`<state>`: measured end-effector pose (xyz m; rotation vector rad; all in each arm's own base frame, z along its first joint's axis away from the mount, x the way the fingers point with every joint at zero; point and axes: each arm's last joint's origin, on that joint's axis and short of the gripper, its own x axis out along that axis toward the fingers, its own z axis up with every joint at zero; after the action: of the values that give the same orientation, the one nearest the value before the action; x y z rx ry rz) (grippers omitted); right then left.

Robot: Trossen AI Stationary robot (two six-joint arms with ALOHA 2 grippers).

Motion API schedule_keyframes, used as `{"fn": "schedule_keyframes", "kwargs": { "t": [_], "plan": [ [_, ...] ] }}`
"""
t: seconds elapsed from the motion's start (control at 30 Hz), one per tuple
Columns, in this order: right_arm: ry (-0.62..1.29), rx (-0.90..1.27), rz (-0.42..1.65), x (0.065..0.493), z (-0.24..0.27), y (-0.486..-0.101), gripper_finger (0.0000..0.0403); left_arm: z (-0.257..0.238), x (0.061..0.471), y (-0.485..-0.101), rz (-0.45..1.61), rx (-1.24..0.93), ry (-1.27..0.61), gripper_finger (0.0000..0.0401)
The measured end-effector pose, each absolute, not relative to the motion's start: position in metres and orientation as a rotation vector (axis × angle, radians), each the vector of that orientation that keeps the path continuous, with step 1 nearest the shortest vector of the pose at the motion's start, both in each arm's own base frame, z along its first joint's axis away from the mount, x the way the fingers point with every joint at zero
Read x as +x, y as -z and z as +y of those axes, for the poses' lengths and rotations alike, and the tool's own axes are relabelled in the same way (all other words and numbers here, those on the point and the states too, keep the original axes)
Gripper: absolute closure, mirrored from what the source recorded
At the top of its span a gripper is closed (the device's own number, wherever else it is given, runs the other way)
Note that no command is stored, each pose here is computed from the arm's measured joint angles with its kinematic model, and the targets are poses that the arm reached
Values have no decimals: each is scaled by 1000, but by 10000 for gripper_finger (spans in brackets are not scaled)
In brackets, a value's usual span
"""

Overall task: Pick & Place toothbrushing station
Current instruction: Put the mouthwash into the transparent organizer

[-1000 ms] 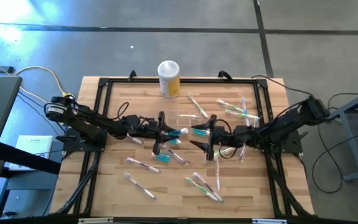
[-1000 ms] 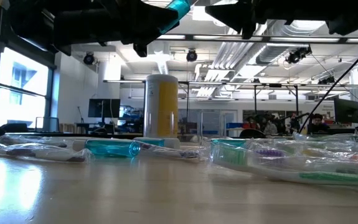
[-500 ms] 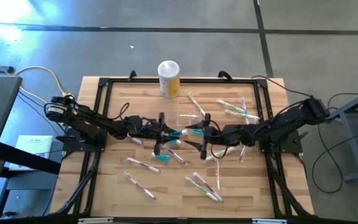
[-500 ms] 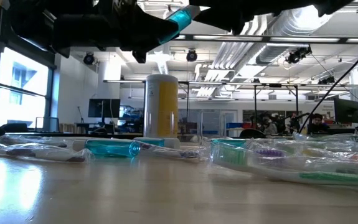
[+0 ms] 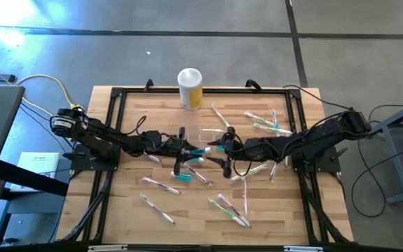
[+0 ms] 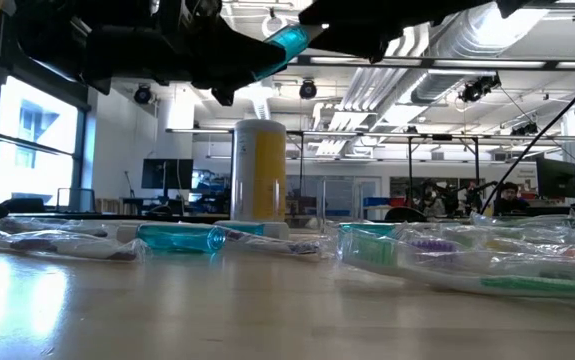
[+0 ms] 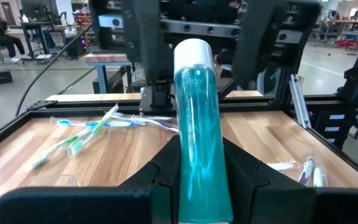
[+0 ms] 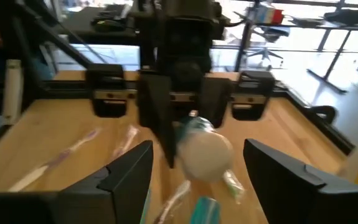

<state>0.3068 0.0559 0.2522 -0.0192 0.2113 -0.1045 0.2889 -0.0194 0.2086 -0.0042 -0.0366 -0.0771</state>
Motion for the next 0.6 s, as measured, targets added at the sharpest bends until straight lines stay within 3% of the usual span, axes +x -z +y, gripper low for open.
{"fn": "schedule_keyframes", "kwargs": {
  "t": [0.27,0.6],
  "plan": [
    [78,-28,215,308,52,-252,183,-20,294,-213,-20,20,73,331],
    [68,-42,223,308,51,-251,258,-20,295,-214,-15,33,71,331]
  ]
}}
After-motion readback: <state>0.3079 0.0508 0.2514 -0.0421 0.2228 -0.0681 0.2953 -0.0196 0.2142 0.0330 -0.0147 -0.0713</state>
